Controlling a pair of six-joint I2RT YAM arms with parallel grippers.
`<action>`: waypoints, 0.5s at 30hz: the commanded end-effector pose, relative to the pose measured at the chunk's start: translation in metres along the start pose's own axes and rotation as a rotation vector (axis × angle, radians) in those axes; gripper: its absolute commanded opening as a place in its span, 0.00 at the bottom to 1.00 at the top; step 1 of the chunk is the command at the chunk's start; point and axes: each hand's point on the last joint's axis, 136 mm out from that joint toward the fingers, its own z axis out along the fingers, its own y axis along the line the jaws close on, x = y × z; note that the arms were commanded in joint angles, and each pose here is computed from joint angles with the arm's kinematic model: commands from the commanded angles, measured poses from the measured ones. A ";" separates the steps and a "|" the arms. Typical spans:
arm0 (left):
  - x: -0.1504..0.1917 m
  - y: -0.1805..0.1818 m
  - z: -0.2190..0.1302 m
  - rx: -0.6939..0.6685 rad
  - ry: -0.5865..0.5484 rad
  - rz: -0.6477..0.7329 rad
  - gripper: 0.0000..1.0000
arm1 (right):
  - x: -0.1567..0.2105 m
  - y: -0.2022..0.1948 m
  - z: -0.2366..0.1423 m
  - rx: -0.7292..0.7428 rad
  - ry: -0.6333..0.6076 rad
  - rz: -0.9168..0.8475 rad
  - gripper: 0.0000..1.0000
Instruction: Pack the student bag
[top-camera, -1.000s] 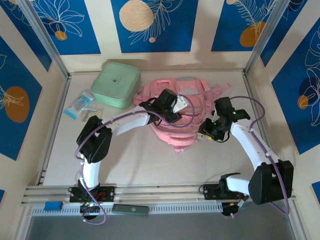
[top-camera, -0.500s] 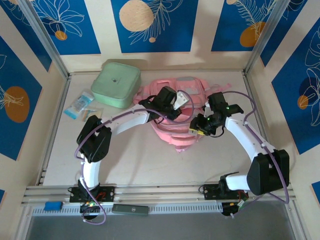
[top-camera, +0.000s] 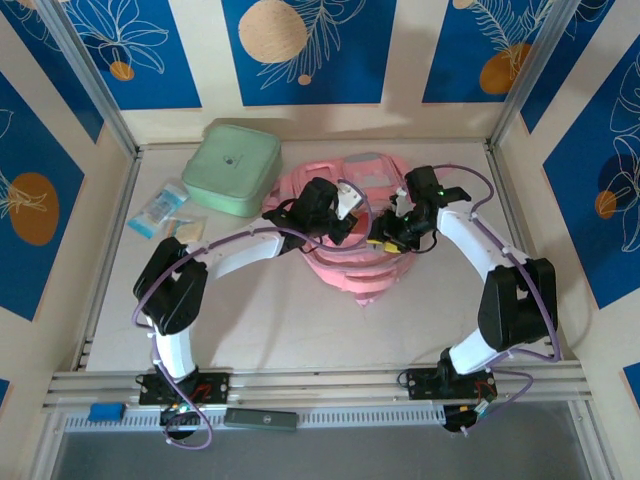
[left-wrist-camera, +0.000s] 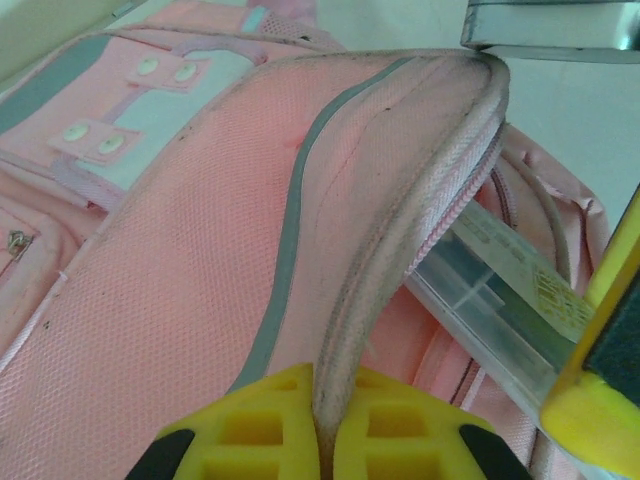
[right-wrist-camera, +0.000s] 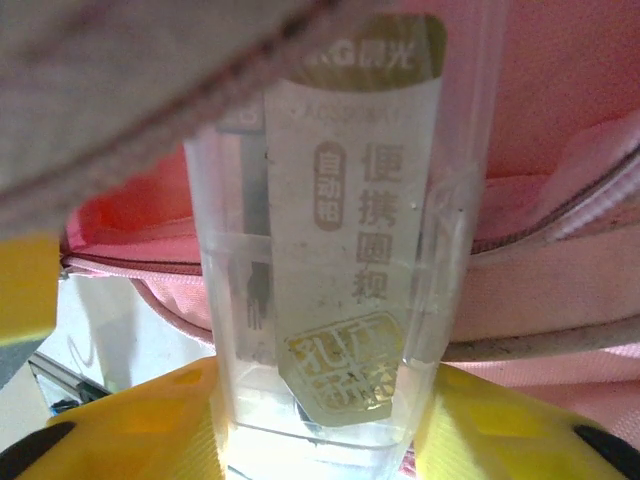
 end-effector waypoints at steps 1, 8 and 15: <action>-0.041 -0.014 -0.024 0.068 -0.119 -0.037 0.00 | -0.025 0.014 -0.002 -0.024 -0.091 -0.094 0.50; -0.039 -0.009 -0.021 0.051 -0.112 -0.059 0.00 | -0.019 0.011 -0.008 -0.026 -0.108 -0.082 0.57; -0.038 -0.007 -0.021 0.052 -0.110 -0.076 0.00 | 0.000 0.009 -0.012 -0.074 -0.088 -0.070 0.65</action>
